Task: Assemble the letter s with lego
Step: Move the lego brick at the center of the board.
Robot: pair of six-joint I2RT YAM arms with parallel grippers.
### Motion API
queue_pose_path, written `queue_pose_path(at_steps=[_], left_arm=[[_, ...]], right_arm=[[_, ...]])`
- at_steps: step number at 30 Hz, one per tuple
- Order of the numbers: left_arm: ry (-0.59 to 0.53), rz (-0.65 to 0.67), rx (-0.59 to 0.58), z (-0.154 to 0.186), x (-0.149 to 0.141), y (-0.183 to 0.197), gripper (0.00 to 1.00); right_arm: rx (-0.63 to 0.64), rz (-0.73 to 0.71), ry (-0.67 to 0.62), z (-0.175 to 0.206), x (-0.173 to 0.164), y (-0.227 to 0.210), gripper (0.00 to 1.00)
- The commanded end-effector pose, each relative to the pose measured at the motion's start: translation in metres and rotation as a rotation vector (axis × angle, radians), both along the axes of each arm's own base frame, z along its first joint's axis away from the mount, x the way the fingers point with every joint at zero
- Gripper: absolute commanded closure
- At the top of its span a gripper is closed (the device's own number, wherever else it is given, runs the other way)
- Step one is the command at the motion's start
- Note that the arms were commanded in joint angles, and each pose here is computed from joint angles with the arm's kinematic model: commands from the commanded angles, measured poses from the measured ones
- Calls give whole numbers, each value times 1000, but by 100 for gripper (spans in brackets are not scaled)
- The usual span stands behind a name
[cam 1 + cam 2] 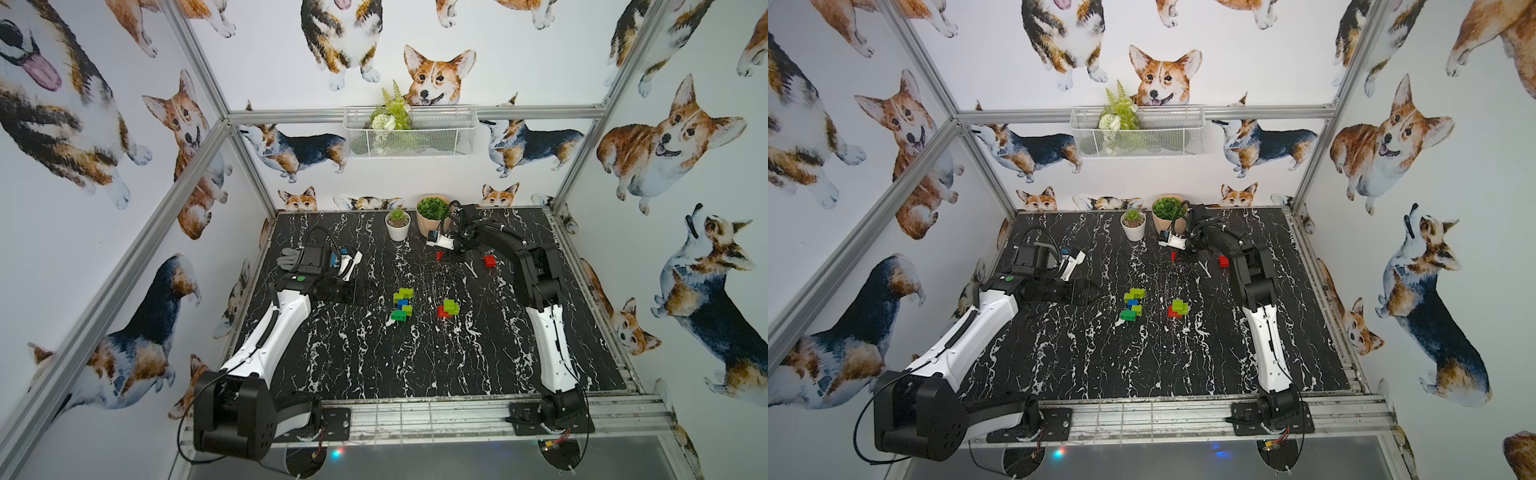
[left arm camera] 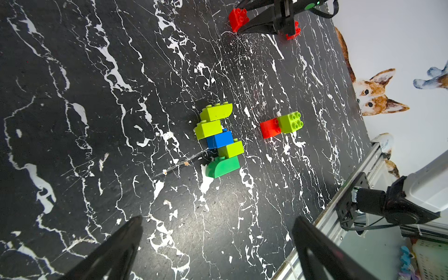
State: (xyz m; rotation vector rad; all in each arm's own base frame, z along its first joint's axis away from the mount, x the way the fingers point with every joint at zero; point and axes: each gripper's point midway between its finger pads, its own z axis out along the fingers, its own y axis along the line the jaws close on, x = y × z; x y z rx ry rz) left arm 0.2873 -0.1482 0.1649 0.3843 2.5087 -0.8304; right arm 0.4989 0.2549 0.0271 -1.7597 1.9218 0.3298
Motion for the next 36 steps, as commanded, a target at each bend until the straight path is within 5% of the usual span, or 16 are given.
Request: queue_pose_path(at_steps=[1, 10, 28, 33, 36], left_arm=[[-24, -13, -13, 5, 3, -2, 0], [-24, -14, -13, 5, 3, -3, 0], [-26, -17, -21, 4, 3, -4, 0], [-25, -15, -17, 3, 2, -3, 0], [-21, -17, -15, 3, 2, -3, 0]], right_arm=[[-39, 19, 47, -10, -12, -3, 66], [-39, 33, 68, -2, -23, 3, 76], [-22, 107, 144, 9, -104, -4, 76], [-37, 134, 151, 4, -105, -2, 71], [-36, 135, 130, 5, -102, -2, 59]])
